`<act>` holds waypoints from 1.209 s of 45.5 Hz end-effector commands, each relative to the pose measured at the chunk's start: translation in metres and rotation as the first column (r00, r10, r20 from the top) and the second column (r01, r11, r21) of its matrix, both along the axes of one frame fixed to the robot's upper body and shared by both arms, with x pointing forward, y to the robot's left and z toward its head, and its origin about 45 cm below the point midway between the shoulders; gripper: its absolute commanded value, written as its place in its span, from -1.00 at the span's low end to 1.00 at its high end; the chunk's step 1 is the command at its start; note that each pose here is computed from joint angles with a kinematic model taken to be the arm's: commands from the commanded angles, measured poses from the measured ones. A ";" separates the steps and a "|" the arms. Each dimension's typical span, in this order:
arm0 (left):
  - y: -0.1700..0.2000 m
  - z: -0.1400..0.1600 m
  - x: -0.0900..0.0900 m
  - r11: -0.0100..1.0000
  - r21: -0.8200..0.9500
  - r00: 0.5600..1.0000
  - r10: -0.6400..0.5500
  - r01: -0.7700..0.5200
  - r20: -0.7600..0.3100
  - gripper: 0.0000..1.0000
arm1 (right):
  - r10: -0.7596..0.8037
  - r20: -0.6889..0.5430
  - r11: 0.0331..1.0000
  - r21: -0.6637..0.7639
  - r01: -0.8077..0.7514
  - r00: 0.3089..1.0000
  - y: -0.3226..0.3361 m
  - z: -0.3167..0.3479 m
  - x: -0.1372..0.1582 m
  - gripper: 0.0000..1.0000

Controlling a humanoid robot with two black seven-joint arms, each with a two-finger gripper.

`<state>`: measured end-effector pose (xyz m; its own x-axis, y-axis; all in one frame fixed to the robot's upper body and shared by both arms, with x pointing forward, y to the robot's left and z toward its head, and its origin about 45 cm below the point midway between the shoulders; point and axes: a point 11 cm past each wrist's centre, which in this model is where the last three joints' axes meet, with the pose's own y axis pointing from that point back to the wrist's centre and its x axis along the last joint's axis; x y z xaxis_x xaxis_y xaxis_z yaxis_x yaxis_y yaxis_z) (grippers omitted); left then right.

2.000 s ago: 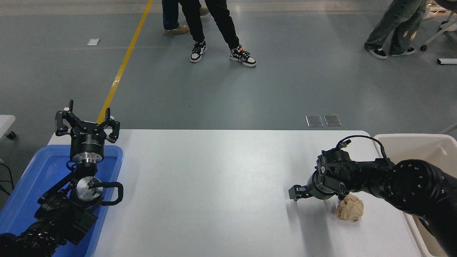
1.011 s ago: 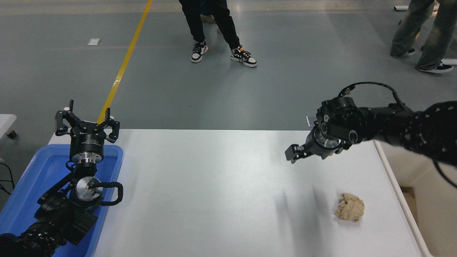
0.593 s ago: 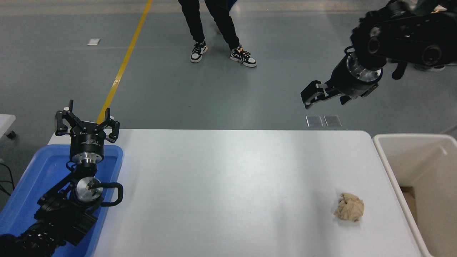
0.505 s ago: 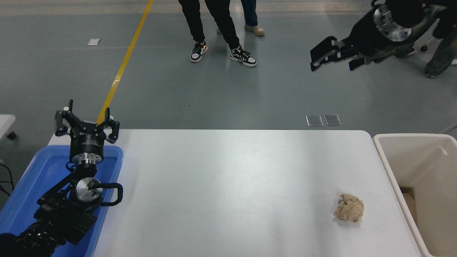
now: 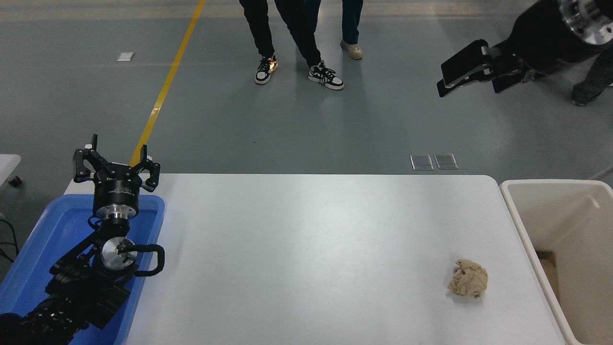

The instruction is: Pick up paper ball place in dustbin

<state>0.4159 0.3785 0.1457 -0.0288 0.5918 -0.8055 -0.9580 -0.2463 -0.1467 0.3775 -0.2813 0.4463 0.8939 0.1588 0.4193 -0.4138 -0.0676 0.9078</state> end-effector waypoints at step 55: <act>-0.001 0.000 0.000 1.000 0.003 1.000 -0.006 0.006 0.001 0.98 | -0.202 -0.234 0.979 -0.069 0.190 0.951 -0.076 -0.330 -0.062 1.00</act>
